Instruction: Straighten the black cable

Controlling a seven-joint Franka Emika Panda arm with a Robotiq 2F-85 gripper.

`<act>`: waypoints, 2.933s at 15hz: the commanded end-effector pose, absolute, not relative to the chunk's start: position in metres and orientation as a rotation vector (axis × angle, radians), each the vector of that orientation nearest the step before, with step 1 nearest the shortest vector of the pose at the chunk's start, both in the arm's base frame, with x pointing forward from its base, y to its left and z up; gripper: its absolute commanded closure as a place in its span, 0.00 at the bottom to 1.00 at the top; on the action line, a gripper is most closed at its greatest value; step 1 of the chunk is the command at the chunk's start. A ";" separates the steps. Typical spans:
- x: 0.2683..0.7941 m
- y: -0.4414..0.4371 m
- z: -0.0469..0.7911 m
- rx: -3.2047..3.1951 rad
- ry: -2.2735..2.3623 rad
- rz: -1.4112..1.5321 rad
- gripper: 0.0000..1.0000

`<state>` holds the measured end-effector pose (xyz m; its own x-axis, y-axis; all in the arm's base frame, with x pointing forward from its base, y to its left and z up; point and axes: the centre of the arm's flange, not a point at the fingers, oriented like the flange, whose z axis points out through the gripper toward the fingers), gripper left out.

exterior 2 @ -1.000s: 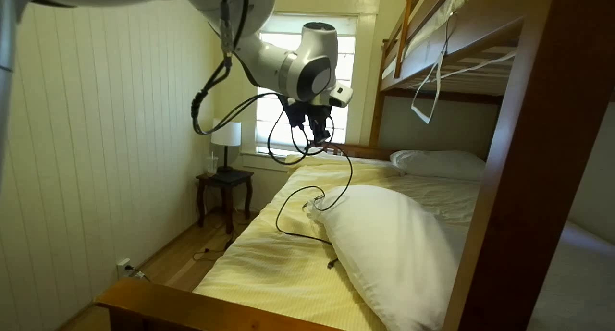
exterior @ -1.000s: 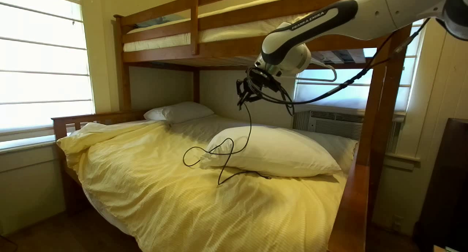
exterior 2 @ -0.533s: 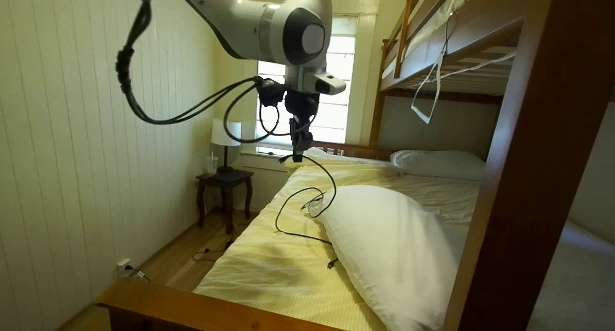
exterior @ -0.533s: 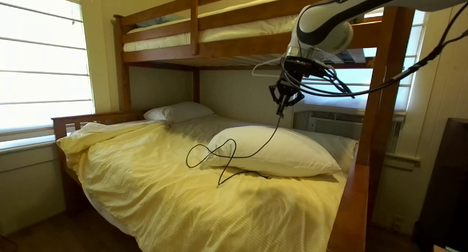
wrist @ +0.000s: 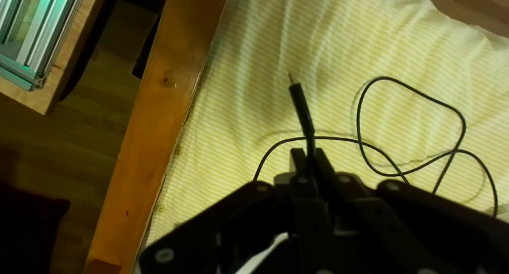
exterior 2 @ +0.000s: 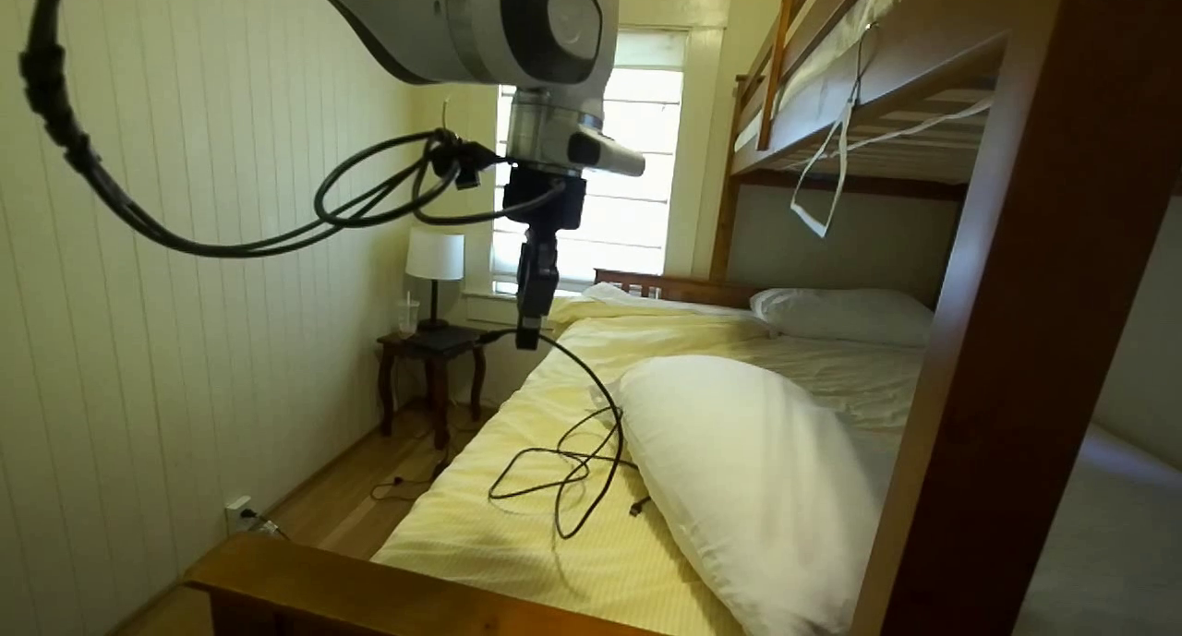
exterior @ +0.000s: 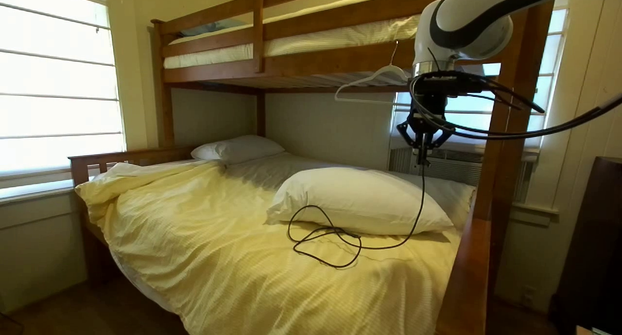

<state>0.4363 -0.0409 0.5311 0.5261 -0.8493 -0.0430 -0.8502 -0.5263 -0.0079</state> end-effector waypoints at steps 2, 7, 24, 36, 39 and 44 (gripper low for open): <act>0.440 -0.041 0.526 -2.723 1.516 0.064 0.94; 0.379 -0.068 0.510 -2.751 1.683 0.215 0.99; 0.179 -0.127 0.487 -2.407 2.197 1.141 0.94; 0.177 -0.187 0.445 -2.305 2.533 0.801 0.99; 0.194 -0.189 0.451 -2.316 2.524 0.581 0.99; 0.204 -0.198 0.446 -2.337 2.553 0.333 0.69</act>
